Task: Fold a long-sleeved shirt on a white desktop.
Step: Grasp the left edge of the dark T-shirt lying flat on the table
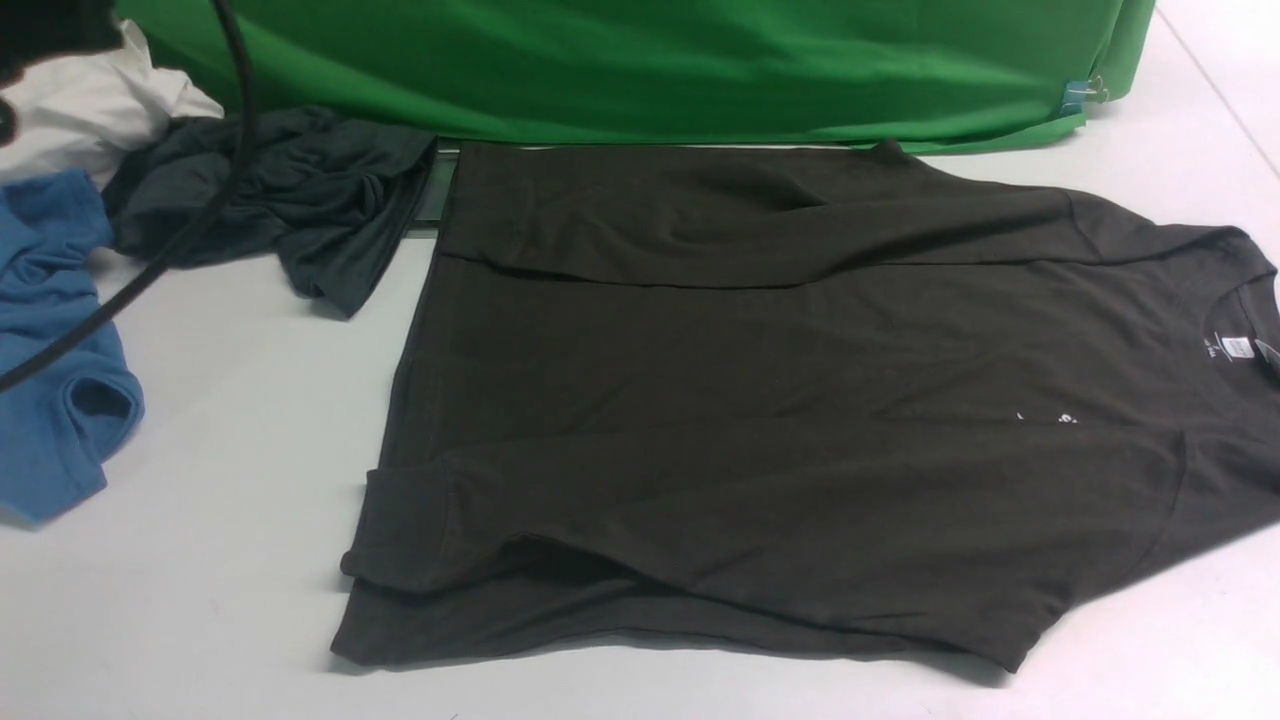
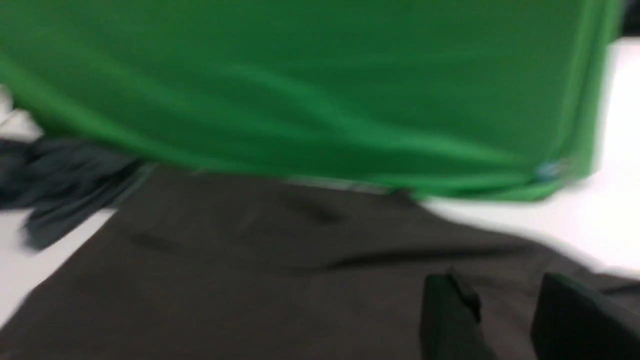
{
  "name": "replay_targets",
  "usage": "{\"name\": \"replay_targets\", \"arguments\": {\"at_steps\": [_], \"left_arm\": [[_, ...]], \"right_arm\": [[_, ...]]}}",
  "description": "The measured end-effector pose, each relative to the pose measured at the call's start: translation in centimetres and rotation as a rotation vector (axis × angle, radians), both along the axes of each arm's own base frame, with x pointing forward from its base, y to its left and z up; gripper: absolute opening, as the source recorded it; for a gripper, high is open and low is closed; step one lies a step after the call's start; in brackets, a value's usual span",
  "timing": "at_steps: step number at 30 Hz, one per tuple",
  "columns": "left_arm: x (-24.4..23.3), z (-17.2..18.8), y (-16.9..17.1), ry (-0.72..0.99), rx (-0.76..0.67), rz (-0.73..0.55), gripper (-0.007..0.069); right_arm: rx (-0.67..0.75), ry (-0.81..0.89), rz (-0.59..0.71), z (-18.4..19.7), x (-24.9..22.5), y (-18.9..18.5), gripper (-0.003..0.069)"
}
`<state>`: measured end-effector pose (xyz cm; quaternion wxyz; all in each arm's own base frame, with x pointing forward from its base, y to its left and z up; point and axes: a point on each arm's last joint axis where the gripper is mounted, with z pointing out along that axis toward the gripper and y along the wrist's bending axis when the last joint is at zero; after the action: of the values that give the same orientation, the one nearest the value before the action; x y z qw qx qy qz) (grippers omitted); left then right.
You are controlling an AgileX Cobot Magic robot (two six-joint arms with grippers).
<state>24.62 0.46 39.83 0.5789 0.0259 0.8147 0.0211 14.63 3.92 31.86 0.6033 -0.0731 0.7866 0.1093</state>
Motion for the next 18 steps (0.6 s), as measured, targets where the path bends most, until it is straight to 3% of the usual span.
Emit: {"name": "replay_targets", "arguments": {"at_steps": [5,9,18], "left_arm": [[1.8,-1.7,-0.1,0.069,-0.067,0.003,0.0021],[3.7,-6.0,-0.6,0.338,-0.161,-0.004,0.0023],[4.3,-12.7,-1.3,0.858,-0.192,-0.053,0.0055]], "right_arm": [[0.112,0.139,0.039,-1.1,-0.1,1.2,0.0242],[0.119,0.264,0.073,-2.3,-0.3,2.1,0.0242],[0.069,0.222,0.103,-2.2,0.0,2.3,0.0242]]}}
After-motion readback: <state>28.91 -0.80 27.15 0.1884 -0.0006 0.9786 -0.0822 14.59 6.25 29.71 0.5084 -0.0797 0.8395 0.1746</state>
